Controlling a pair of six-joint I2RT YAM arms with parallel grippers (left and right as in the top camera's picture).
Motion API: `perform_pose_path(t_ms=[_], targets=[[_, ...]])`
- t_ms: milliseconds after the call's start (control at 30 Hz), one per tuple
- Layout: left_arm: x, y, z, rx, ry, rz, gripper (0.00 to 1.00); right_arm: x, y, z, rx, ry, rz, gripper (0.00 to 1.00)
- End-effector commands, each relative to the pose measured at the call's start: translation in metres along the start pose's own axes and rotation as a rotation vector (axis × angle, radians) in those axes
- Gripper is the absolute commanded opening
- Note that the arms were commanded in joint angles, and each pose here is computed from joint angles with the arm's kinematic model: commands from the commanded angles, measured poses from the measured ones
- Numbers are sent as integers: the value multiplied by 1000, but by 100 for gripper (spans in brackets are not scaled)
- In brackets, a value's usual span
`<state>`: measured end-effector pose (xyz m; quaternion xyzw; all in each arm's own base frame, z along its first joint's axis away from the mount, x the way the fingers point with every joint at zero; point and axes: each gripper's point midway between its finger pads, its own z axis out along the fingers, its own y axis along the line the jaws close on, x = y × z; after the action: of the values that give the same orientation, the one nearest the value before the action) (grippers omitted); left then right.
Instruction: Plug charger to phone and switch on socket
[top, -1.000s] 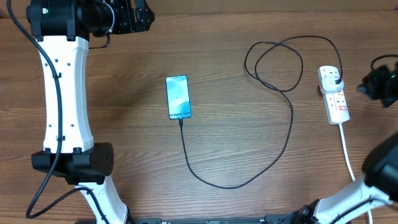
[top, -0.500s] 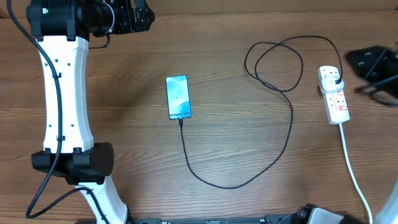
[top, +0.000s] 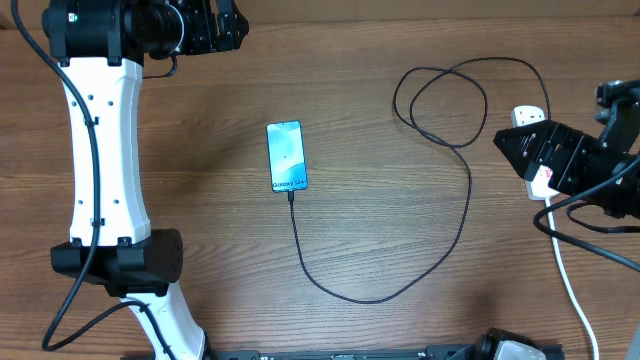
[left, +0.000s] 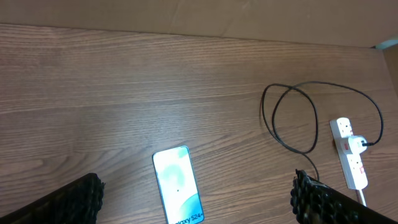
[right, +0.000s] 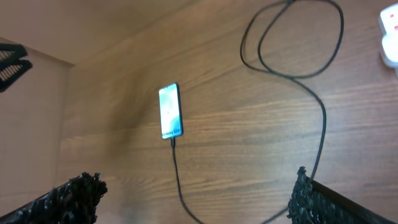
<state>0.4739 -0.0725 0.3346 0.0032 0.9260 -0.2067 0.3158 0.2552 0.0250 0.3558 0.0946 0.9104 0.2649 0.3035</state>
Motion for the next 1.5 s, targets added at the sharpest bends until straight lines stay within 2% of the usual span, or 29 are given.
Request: perform_pose_path(t_ms=[0, 167, 300, 467, 567, 733, 967, 1467], targets=[[-1, 3, 2, -5, 1, 8, 100, 1, -3, -2, 31, 1, -16, 100], [-1, 3, 2, -5, 1, 8, 100, 9, -3, -2, 29, 34, -79, 100], [-1, 3, 2, -5, 1, 8, 100, -3, 7, 2, 14, -18, -215, 100], [-1, 3, 2, -5, 1, 8, 100, -18, 25, 8, 54, -140, -408, 100], [-1, 3, 2, -5, 1, 8, 100, -30, 35, 6, 84, -265, -502, 100], [-1, 3, 2, -5, 1, 8, 100, -35, 40, 4, 74, -416, -573, 100], [-1, 3, 2, -5, 1, 8, 100, -20, 25, 20, 59, -565, -631, 100], [-1, 3, 2, -5, 1, 8, 100, 39, -18, 55, 19, -854, -723, 100]])
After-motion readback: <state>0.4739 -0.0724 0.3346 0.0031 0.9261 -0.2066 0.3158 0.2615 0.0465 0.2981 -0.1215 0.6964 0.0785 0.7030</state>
